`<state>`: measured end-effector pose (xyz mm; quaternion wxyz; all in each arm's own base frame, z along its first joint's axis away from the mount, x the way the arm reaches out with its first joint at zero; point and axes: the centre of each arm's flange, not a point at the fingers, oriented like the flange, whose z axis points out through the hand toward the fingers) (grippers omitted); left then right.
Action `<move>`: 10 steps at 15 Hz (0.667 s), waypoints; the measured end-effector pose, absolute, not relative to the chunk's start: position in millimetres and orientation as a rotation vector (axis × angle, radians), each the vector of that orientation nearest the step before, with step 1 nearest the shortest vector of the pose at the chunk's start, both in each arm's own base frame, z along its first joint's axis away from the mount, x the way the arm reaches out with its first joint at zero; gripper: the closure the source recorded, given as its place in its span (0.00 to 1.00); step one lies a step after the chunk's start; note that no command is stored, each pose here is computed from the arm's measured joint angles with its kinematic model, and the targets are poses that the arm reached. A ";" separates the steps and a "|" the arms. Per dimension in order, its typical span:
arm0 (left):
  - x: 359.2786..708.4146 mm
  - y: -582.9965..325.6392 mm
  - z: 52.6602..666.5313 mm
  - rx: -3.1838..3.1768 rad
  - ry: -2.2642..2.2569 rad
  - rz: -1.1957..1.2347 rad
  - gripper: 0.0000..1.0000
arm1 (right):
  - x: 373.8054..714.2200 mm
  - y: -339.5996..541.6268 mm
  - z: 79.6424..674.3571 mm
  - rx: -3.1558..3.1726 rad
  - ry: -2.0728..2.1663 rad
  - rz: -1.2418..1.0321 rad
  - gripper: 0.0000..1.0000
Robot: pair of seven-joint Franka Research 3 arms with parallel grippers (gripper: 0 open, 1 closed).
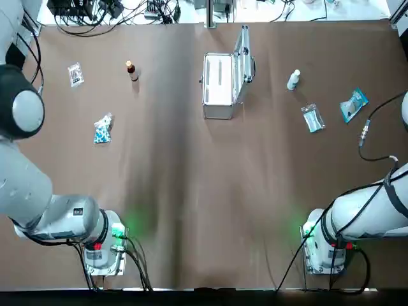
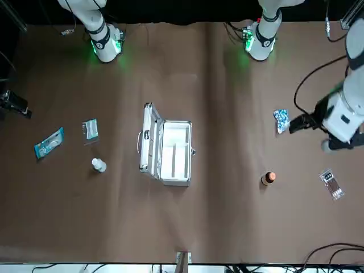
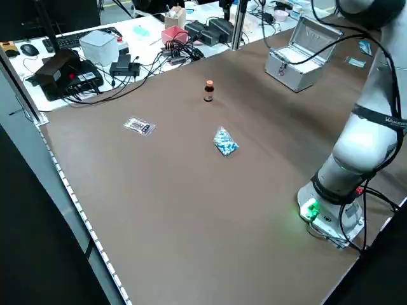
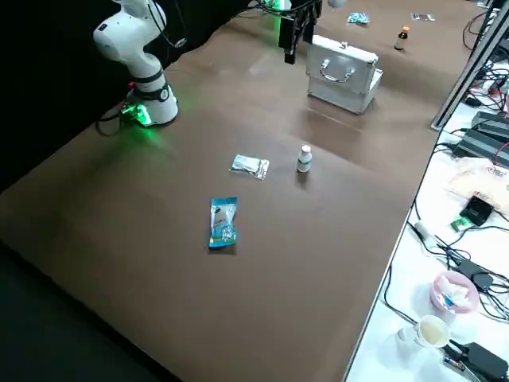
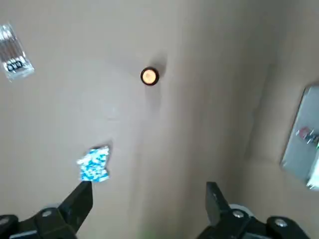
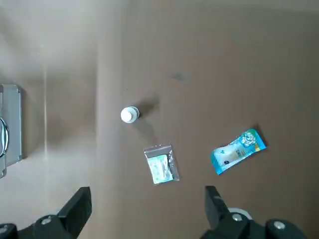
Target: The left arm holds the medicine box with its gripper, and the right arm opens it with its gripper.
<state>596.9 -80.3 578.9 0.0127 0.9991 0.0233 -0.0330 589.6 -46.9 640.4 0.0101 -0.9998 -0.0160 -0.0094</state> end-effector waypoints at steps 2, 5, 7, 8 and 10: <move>586.2 -83.9 581.2 3.128 -0.007 -0.102 0.00 | 589.5 -47.4 640.2 -3.121 -0.049 -0.029 0.00; 583.1 -86.3 582.7 3.134 -0.025 -0.094 0.00 | 589.5 -47.4 639.9 -3.121 -0.049 -0.028 0.00; 582.6 -90.1 582.4 3.137 -0.038 -0.092 0.00 | 589.6 -47.3 639.8 -3.119 -0.049 -0.027 0.00; 582.1 -93.6 582.5 3.137 -0.054 -0.090 0.00 | 589.5 -47.1 639.7 -3.118 -0.049 -0.027 0.00; 581.9 -99.0 584.9 3.136 -0.077 -0.076 0.00 | 589.3 -47.2 639.4 -3.118 -0.049 -0.023 0.00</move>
